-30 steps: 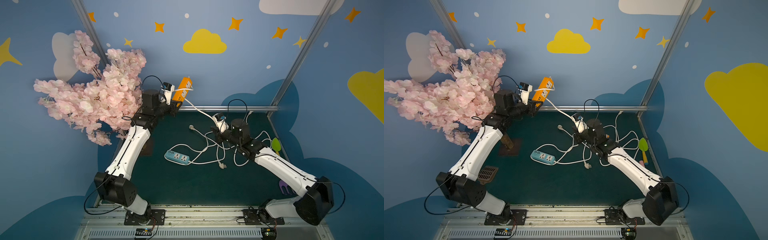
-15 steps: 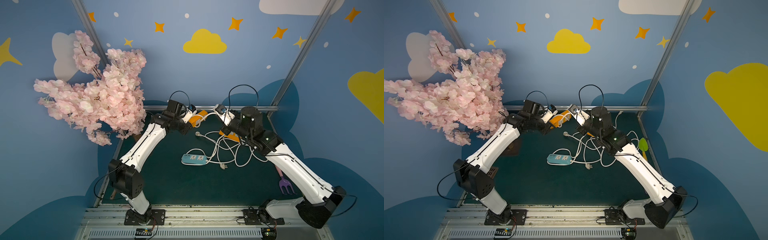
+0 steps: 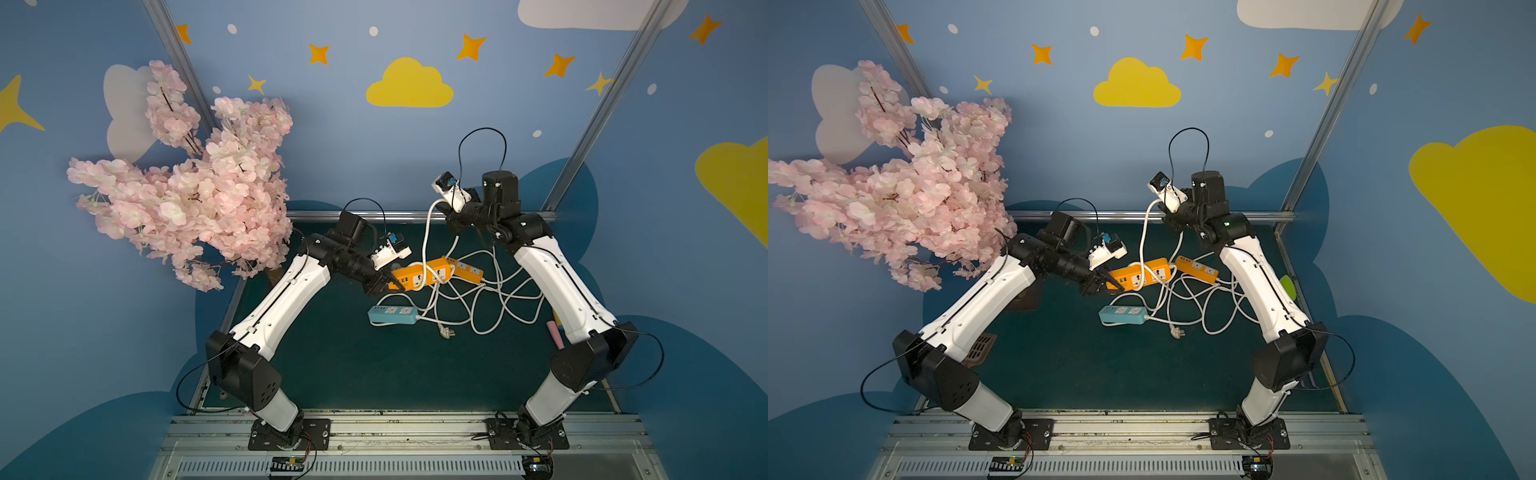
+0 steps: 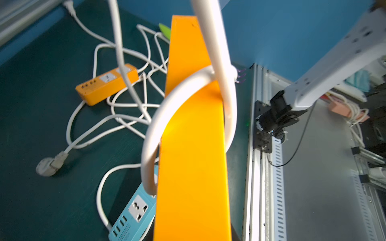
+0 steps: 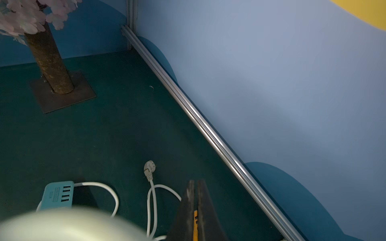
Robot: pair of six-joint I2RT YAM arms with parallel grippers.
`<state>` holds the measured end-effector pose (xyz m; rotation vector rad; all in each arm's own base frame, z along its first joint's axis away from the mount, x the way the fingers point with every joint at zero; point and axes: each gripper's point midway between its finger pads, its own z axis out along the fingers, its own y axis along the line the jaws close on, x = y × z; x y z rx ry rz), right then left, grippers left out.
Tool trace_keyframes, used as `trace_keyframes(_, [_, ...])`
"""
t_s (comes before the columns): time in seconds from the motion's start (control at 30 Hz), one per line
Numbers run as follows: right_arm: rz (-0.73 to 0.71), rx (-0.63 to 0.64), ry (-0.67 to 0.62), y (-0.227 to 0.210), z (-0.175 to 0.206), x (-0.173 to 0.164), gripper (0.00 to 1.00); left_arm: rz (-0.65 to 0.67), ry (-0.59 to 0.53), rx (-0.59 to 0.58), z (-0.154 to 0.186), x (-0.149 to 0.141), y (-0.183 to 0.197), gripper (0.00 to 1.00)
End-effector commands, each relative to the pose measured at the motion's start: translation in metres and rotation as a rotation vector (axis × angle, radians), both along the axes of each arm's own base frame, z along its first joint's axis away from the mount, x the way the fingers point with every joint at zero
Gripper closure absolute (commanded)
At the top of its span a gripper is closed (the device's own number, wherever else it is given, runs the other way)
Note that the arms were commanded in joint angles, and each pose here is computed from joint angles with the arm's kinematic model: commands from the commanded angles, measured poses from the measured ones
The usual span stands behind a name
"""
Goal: Wrap the cord around the power strip
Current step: Wrap the power cord around the power strip.
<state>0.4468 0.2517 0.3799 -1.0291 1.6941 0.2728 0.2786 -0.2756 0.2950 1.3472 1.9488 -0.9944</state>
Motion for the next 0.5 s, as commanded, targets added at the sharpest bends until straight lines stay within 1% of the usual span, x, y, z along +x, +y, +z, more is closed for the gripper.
trace_keyframes(0.0, [0.092, 0.148, 0.12, 0.009, -0.004, 0.002, 1.0, -0.156, -0.045, -0.228, 0.05, -0.031, -0.013, 0.98])
trace_keyframes(0.07, [0.126, 0.213, 0.183, 0.013, -0.014, 0.003, 1.0, -0.173, -0.059, -0.303, 0.066, -0.033, -0.017, 0.97])
trace_keyframes(0.13, [0.128, 0.28, 0.235, 0.017, -0.024, 0.006, 0.96, -0.154, -0.099, -0.367, 0.08, -0.028, -0.021, 0.98])
trace_keyframes(0.23, [0.056, 0.373, 0.28, 0.016, -0.04, 0.018, 0.81, -0.094, -0.177, -0.469, 0.108, -0.013, -0.019, 0.97])
trace_keyframes(0.3, [-0.027, 0.415, 0.317, 0.011, -0.056, 0.027, 0.72, -0.05, -0.218, -0.507, 0.129, -0.003, -0.015, 0.97])
trace_keyframes(0.37, [-0.06, 0.436, 0.374, 0.01, -0.078, 0.03, 0.65, -0.005, -0.269, -0.523, 0.148, 0.005, -0.01, 0.97])
trace_keyframes(0.47, [-0.138, 0.452, 0.476, 0.008, -0.121, 0.033, 0.58, 0.055, -0.333, -0.549, 0.172, 0.014, -0.001, 0.97])
